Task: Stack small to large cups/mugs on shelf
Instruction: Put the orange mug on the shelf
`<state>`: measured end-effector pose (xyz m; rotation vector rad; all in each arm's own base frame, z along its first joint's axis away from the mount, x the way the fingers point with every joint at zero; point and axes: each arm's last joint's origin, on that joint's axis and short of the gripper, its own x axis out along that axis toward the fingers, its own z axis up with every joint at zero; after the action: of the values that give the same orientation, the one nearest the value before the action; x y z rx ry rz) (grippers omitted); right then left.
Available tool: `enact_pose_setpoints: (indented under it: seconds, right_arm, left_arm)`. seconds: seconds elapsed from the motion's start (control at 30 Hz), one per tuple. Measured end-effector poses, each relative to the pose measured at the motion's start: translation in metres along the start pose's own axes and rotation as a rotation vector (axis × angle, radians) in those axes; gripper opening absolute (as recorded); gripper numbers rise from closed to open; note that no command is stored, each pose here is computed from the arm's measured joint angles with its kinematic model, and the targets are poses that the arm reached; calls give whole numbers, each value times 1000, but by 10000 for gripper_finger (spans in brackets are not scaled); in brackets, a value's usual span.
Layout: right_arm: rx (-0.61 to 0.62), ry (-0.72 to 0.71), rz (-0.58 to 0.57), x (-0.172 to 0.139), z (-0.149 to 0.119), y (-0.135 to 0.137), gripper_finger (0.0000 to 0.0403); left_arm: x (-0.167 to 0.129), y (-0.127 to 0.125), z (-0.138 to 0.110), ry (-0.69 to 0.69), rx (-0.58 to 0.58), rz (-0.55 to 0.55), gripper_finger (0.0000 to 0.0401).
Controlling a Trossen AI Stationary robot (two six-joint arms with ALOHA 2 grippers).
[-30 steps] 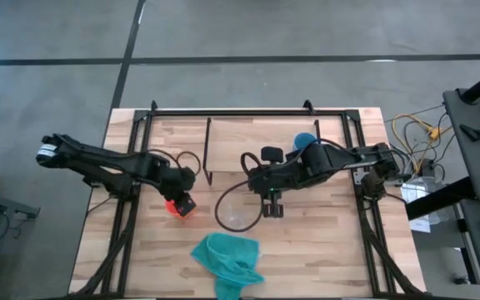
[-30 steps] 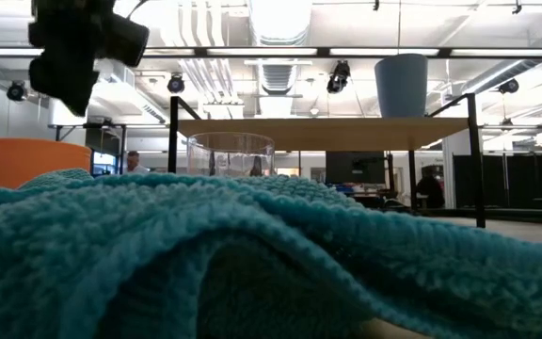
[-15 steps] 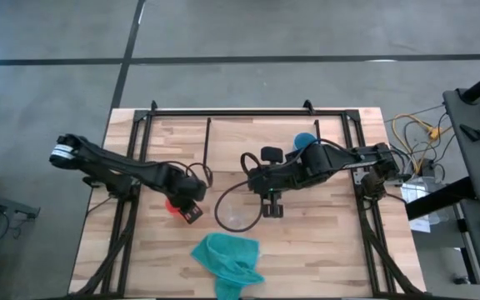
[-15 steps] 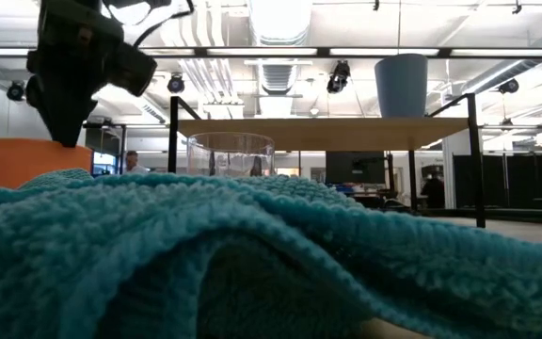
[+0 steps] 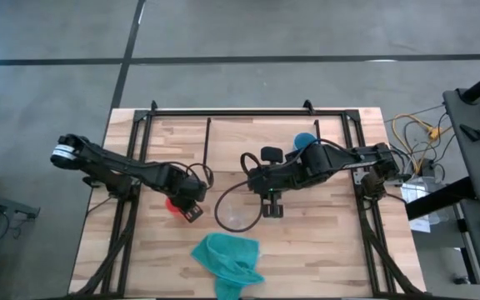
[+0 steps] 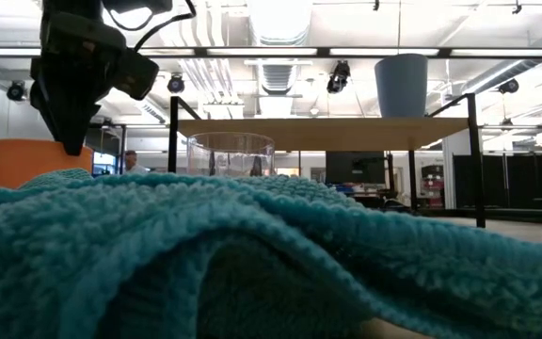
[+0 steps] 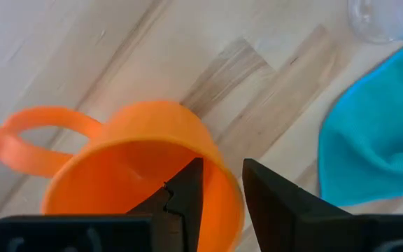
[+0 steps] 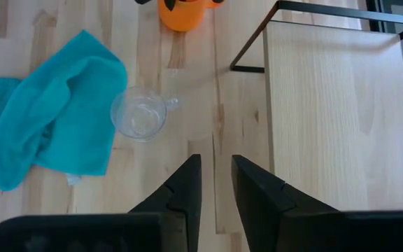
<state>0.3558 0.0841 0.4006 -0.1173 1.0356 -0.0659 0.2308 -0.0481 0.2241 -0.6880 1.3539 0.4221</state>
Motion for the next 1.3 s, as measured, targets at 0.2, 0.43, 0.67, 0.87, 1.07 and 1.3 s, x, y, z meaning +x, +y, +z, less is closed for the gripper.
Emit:
enact_pose_setpoints:
  seconds: [0.2, 0.43, 0.67, 0.87, 1.07, 1.3]
  right_arm:
    - [1, 0, 2, 0, 0, 0, 68]
    - [3, 1, 2, 0, 0, 0, 75]
    - [0, 10, 1, 0, -1, 0, 69]
    - [8, 32, 2, 0, -3, 0, 73]
    - [31, 75, -4, -1, -8, 1, 81]
    - [13, 80, 9, -3, -10, 12, 78]
  left_arm:
    - [0, 2, -1, 14, 0, 18, 45]
    - [-8, -1, 0, -1, 34, -2, 5]
    - [-64, -23, 11, -133, 86, -172, 1]
    - [-126, -40, 20, -291, 161, -275, 1]
    - [-178, -49, 34, -505, 265, -282, 0]
    - [-192, -56, 73, -562, 376, -185, 0]
